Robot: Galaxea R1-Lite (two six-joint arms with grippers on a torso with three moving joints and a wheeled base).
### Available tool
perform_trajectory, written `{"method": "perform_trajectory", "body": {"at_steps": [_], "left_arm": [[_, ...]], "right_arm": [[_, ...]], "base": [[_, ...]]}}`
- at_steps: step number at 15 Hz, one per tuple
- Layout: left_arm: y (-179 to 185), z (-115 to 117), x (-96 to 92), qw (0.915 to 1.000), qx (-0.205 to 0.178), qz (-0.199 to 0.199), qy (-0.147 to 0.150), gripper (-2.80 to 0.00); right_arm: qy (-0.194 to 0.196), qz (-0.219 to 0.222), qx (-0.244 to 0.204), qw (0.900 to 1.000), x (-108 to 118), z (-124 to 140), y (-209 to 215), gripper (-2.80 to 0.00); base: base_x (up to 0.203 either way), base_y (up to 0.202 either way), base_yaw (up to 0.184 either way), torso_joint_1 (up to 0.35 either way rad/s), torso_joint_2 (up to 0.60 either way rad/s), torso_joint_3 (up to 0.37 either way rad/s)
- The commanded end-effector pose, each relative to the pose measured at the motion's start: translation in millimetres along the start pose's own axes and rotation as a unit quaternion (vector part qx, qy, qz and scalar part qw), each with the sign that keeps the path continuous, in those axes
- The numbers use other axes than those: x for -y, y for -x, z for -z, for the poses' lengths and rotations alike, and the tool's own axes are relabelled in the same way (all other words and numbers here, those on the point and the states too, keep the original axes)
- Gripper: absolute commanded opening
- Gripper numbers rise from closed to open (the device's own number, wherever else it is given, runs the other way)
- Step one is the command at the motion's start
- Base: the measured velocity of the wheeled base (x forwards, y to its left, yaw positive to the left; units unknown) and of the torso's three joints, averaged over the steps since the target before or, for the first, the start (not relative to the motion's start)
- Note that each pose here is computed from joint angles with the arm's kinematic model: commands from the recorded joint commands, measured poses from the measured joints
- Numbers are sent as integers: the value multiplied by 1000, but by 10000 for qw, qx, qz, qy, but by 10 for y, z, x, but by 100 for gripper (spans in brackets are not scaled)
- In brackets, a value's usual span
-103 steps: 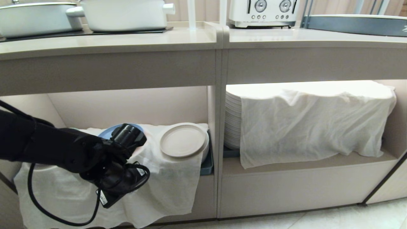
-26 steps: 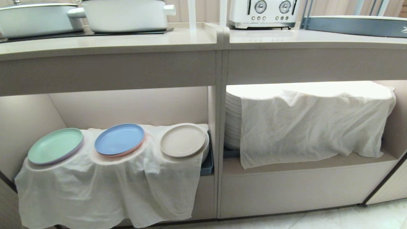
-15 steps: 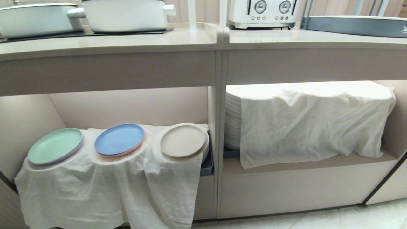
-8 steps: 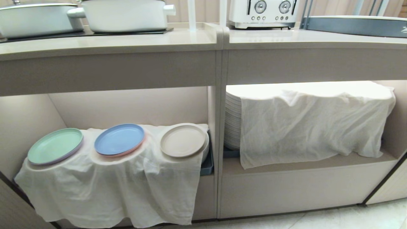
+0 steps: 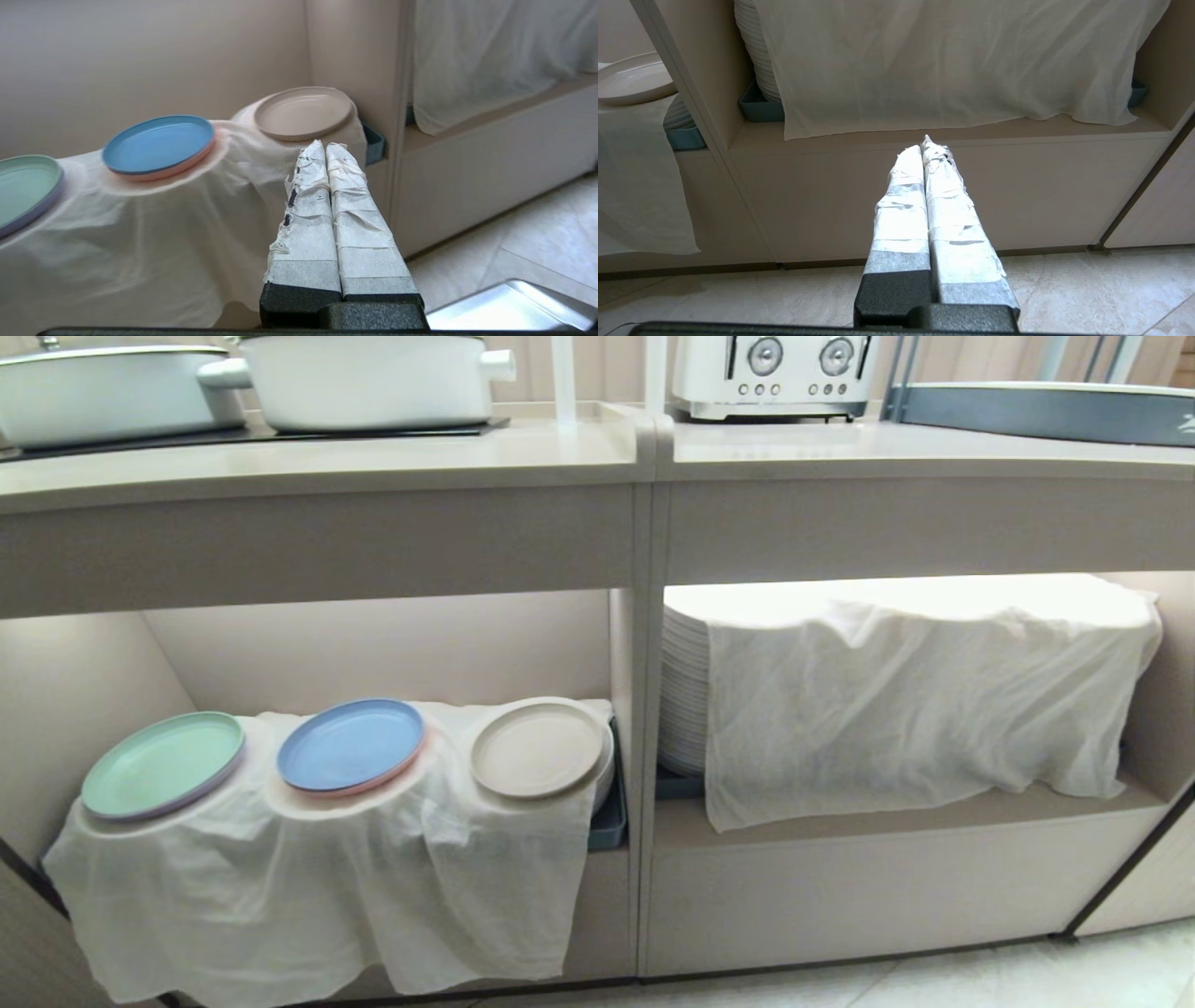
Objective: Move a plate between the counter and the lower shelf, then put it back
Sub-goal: Pick up the plate in the cupboard
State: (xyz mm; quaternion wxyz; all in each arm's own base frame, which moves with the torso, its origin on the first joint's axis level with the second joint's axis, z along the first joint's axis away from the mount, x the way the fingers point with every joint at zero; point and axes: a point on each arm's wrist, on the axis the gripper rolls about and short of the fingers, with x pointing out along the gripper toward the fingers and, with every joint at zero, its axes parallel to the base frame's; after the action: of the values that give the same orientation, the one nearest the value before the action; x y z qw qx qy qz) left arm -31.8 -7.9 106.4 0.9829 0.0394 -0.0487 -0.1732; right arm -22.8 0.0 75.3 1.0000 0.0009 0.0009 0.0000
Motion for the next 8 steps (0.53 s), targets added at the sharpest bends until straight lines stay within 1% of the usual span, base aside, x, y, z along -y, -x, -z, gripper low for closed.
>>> {"method": "perform_trajectory", "body": {"at_steps": [1, 4, 6, 8], "left_arm": [[-68, -93, -29, 9995, -275, 74, 108, -280], [-224, -252, -97, 9966, -739, 192, 311, -280], [-370, -342, -154, 9923, -1114, 265, 463, -280], [-535, -378, -209, 9862, -1485, 373, 623, -280]], "right_arm": [[1, 0, 1, 10000, 0, 0, 0, -280], [1, 0, 1, 10000, 0, 0, 0, -280], [1, 0, 1, 10000, 0, 0, 0, -280], [1, 0, 1, 10000, 0, 0, 0, -280]], "base": [[0, 0, 0, 0, 0, 0], [0, 0, 0, 0, 0, 0], [0, 0, 0, 0, 0, 0], [0, 0, 0, 0, 0, 0]]}}
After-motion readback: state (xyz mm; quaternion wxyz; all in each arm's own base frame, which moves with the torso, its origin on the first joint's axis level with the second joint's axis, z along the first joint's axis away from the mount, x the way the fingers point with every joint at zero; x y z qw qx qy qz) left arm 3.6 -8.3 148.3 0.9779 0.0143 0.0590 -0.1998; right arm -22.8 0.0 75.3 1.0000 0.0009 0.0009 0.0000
